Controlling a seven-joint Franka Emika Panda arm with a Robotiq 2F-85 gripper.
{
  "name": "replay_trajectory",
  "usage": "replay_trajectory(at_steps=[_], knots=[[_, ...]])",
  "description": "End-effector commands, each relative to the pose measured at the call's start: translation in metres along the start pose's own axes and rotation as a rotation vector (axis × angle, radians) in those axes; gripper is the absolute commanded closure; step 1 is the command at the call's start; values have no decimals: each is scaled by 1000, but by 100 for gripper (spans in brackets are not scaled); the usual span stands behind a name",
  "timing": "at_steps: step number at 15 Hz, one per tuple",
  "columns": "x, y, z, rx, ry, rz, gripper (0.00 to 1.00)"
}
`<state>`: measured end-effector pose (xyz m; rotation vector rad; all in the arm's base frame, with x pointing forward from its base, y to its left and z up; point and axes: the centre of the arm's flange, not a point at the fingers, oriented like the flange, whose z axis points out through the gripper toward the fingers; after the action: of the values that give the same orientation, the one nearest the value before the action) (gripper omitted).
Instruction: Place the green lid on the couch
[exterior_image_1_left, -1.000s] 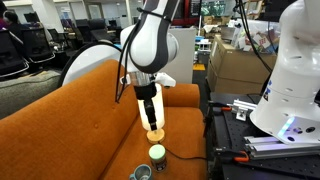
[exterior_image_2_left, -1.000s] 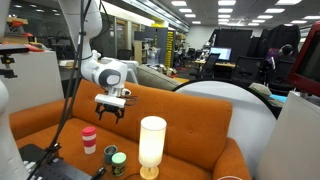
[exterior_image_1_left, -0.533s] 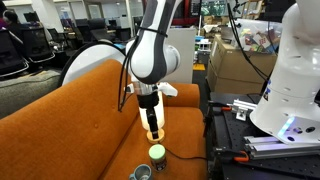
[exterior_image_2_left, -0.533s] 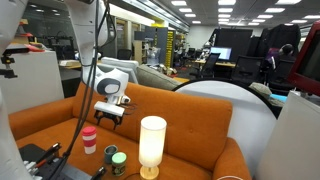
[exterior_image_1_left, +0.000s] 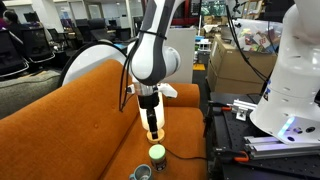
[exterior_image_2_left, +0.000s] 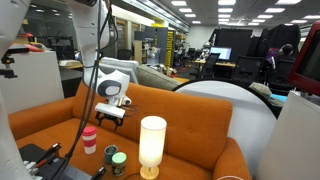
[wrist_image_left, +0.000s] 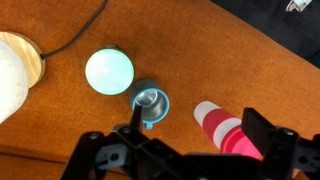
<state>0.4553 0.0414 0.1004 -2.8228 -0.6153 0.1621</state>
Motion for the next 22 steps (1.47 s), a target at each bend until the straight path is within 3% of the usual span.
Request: replay_trajectory(at_steps=[1, 7, 15, 17, 22], knots=[[-5, 26, 19, 8, 61, 82, 0], [-19, 50, 56, -2, 102, 164, 0], [-17, 48, 55, -4, 89, 158, 0], [-11, 54, 62, 37, 91, 151, 0], [-10, 76, 95, -28, 128, 248, 0]])
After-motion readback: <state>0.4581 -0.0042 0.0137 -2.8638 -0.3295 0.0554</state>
